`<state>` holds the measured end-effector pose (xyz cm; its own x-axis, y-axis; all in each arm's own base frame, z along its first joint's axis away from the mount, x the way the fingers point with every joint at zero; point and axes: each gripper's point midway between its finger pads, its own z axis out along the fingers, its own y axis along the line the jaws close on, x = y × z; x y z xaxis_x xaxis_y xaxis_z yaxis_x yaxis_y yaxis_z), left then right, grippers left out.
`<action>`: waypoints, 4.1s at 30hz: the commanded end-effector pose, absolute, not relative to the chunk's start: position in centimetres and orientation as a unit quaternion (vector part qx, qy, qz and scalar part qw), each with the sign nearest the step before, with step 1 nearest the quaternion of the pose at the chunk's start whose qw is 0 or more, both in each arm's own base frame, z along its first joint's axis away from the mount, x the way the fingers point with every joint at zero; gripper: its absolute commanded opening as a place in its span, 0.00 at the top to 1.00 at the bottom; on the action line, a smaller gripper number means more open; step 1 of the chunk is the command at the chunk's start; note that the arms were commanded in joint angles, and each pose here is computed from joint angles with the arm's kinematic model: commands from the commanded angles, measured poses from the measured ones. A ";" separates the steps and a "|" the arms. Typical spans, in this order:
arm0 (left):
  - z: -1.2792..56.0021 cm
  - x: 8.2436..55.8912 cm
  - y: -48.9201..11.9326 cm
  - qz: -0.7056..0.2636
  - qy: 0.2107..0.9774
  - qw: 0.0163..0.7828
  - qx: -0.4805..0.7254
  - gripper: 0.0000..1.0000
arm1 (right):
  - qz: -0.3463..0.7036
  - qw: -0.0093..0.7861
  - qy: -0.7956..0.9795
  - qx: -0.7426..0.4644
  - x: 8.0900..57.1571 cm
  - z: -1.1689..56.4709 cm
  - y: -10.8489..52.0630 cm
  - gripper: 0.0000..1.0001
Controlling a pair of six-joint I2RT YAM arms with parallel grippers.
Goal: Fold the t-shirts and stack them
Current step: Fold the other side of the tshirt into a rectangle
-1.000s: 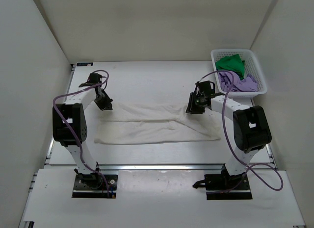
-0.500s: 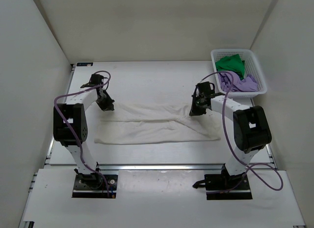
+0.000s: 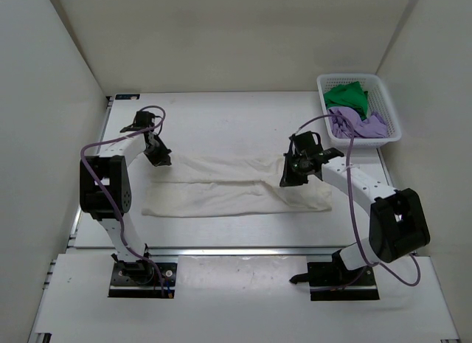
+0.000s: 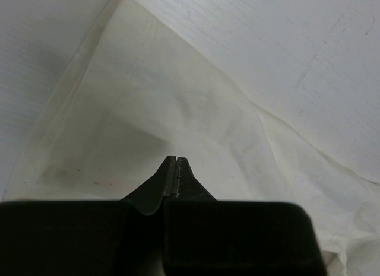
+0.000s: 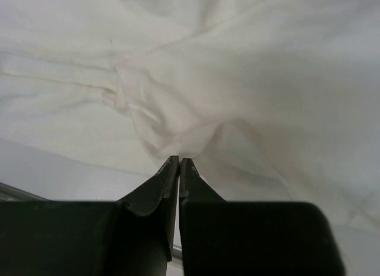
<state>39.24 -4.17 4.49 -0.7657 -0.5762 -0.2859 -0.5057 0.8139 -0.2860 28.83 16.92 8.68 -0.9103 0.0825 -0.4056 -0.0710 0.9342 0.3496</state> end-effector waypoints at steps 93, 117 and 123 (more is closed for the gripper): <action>4.1 47.4 -1.5 -0.132 0.917 0.246 -0.286 0.74 | 0.296 0.349 0.871 0.180 43.4 4.9 4.2 0.69; 5.9 46.1 2.8 -0.075 0.910 0.264 -0.309 0.38 | 0.297 0.369 0.855 0.213 41.4 6.1 2.2 1.00; 4.9 45.5 2.5 -0.106 0.913 0.249 -0.304 0.36 | 0.261 0.367 0.861 0.237 40.4 5.4 0.9 1.00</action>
<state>44.85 2.71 2.49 -0.7008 -0.6201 -0.3526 -0.5465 0.7844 -0.2932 40.42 2.31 4.78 -0.6549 0.5993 -0.4604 0.1948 0.7225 0.6633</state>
